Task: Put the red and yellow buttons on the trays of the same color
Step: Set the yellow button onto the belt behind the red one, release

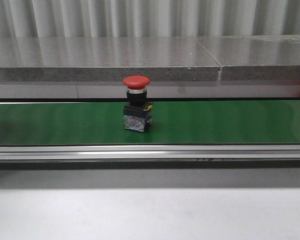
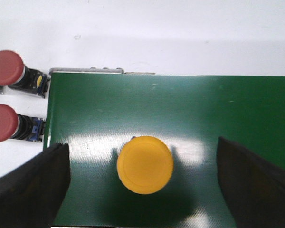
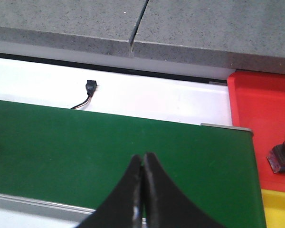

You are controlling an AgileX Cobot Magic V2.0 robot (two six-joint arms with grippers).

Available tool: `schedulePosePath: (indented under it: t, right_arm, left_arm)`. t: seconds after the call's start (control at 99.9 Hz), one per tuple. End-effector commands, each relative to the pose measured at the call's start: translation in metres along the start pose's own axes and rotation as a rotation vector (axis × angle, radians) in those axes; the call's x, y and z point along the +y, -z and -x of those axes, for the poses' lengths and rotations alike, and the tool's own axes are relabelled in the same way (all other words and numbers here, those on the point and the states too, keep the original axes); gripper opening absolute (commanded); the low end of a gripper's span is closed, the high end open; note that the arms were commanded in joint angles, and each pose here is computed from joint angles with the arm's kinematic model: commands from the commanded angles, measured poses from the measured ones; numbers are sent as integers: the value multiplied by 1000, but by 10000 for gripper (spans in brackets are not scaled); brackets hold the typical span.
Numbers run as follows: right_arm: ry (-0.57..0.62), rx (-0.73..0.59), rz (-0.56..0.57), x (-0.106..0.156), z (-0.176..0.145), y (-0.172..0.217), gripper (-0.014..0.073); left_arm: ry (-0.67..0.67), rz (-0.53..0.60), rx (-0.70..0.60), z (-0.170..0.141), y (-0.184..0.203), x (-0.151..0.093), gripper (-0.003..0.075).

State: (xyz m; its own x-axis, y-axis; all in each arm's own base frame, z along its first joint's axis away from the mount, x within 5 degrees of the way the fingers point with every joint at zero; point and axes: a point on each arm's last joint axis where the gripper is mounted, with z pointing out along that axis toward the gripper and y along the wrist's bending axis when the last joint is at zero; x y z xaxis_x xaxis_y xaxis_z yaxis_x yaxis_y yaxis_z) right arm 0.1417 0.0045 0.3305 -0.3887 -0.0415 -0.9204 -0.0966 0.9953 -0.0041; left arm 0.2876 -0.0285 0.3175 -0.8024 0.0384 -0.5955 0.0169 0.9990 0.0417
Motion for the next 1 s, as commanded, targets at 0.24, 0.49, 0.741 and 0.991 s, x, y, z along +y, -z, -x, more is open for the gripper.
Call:
schedulePosePath:
  t: [0.24,0.49,0.741,0.991]
  right_arm:
    - [5,-95,-19,-1,14,5,-68]
    - [5,-95,-19,-1,14,5,-68]
    - [5,-95,-19,-1,14,5,-68]
    - [5,-95,-19,-1,14,5,-68]
  left_arm:
    - [-4,-39,-286,1,90,1,605]
    - [3,-51,-395,-36,121,8,605]
    - [1,-68,-494,-91,125,13,519]
    - [2,-70,-512,-139,120,16,208]
